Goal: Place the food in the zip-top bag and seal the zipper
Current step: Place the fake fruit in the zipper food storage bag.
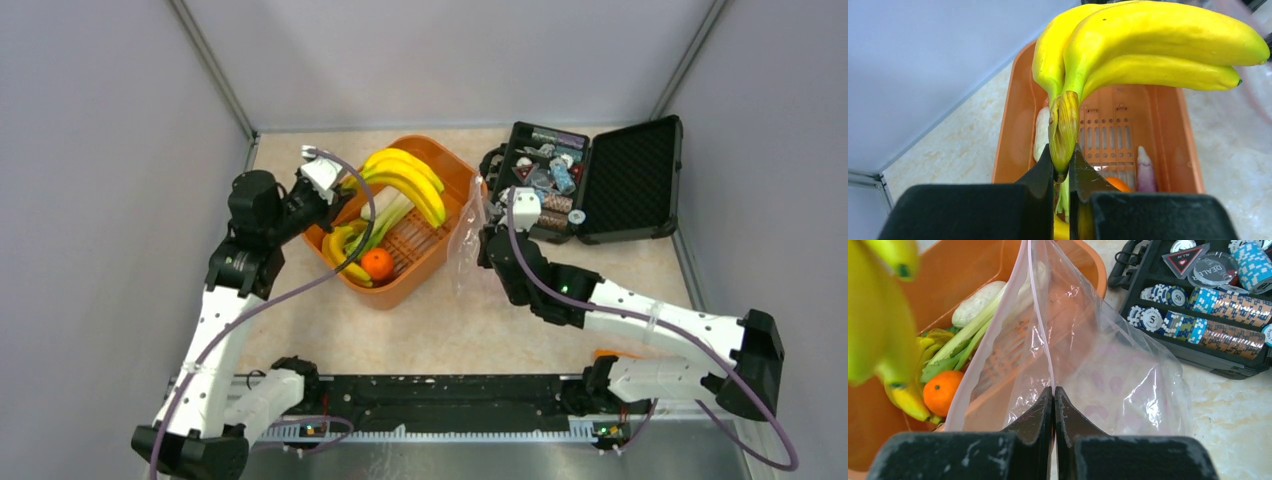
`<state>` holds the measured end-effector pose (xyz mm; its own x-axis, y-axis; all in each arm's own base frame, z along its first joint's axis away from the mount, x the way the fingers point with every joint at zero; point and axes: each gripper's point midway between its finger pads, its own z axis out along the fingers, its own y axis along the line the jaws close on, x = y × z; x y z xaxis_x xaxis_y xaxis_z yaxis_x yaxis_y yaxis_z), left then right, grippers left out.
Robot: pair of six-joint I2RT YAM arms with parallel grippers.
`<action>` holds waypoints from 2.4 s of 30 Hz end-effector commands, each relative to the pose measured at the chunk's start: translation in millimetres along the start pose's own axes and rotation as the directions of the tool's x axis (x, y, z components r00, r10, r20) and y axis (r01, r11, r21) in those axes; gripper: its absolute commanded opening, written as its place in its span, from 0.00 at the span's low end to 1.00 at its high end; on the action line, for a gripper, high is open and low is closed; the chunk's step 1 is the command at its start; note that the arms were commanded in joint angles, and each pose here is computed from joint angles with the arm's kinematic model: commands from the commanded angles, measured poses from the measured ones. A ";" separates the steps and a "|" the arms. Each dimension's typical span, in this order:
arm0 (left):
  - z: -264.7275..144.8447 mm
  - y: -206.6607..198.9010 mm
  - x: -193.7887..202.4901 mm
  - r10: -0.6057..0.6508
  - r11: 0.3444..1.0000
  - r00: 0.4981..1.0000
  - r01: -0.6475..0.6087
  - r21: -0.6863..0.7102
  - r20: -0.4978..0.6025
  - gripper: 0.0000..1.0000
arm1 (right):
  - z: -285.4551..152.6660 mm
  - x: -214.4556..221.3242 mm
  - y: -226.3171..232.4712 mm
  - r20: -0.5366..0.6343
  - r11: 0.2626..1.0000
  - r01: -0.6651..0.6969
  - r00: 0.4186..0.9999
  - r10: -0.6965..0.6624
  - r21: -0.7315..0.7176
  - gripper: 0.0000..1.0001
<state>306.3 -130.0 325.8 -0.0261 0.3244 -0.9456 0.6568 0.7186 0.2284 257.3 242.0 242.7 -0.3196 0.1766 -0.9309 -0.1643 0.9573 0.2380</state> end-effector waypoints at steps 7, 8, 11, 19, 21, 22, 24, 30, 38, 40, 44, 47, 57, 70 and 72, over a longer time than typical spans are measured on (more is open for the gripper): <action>-62.6 -48.3 -60.8 -0.053 0.995 0.976 0.032 0.099 0.212 0.00 | 17.2 -46.1 30.0 0.107 0.994 -0.106 0.989 0.106 -0.004 0.00; -66.2 -55.4 -59.6 -0.042 0.992 0.975 0.014 0.125 0.218 0.00 | 17.7 -47.4 33.4 0.104 0.994 -0.112 0.988 0.113 -0.017 0.00; -71.9 -76.4 -45.5 0.009 0.979 0.971 -0.058 0.196 0.240 0.00 | 19.5 -51.9 43.2 0.096 0.988 -0.137 0.985 0.143 -0.066 0.00; -57.9 -87.3 -19.2 0.009 0.963 0.978 -0.065 0.263 0.211 0.00 | 13.9 -54.4 47.4 0.093 0.981 -0.154 0.982 0.165 -0.121 0.00; -51.2 -79.8 -18.4 0.007 0.972 0.978 -0.055 0.228 0.210 0.00 | 11.9 -55.8 47.2 0.095 0.980 -0.154 0.982 0.166 -0.130 0.00; -48.9 -78.4 -18.8 0.006 0.974 0.977 -0.054 0.220 0.213 0.00 | 11.5 -55.9 46.7 0.094 0.980 -0.149 0.982 0.162 -0.129 0.00; -41.8 -75.6 -17.9 0.016 0.979 0.978 -0.057 0.195 0.206 0.00 | 10.7 -56.7 45.9 0.093 0.982 -0.144 0.983 0.156 -0.126 0.00; -8.4 -89.2 -1.9 0.182 0.973 0.979 -0.193 0.131 0.088 0.00 | 7.0 -59.6 50.6 0.085 0.977 -0.142 0.984 0.156 -0.157 0.00; 2.9 -71.1 1.5 0.258 0.965 0.966 -0.258 0.035 -0.002 0.00 | 5.7 -56.3 47.3 0.072 0.982 -0.119 0.989 0.130 -0.147 0.00; 3.9 -70.2 1.2 0.264 0.964 0.964 -0.264 0.031 -0.004 0.00 | 4.4 -57.9 47.2 0.077 0.980 -0.127 0.987 0.140 -0.151 0.00; 2.6 -72.1 4.1 0.265 0.964 0.964 -0.265 0.034 -0.004 0.00 | 2.4 -59.7 45.8 0.086 0.978 -0.140 0.984 0.155 -0.157 0.00; -4.0 -73.3 0.5 0.256 0.966 0.966 -0.257 0.020 0.037 0.00 | 1.6 -59.8 45.0 0.085 0.977 -0.145 0.983 0.160 -0.158 0.00; -4.5 -74.8 -4.6 0.286 0.957 0.956 -0.289 0.027 0.066 0.00 | -4.9 -62.4 60.0 0.061 0.955 -0.166 0.981 0.186 -0.244 0.00; 5.2 -70.6 -42.5 0.305 0.950 0.940 -0.289 -0.120 0.152 0.00 | -5.5 -46.7 74.6 -0.036 0.948 -0.145 0.989 0.140 -0.284 0.00; 7.3 -79.3 -48.8 0.304 0.951 0.935 -0.289 -0.106 0.181 0.00 | -4.8 -44.1 76.4 -0.048 0.948 -0.143 0.990 0.135 -0.286 0.00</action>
<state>258.9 -190.7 309.1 0.1971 0.5119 -0.8361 0.6145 0.6000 0.5122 260.8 290.1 283.3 -0.3616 0.2669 -0.8933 -0.3270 0.8610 0.3896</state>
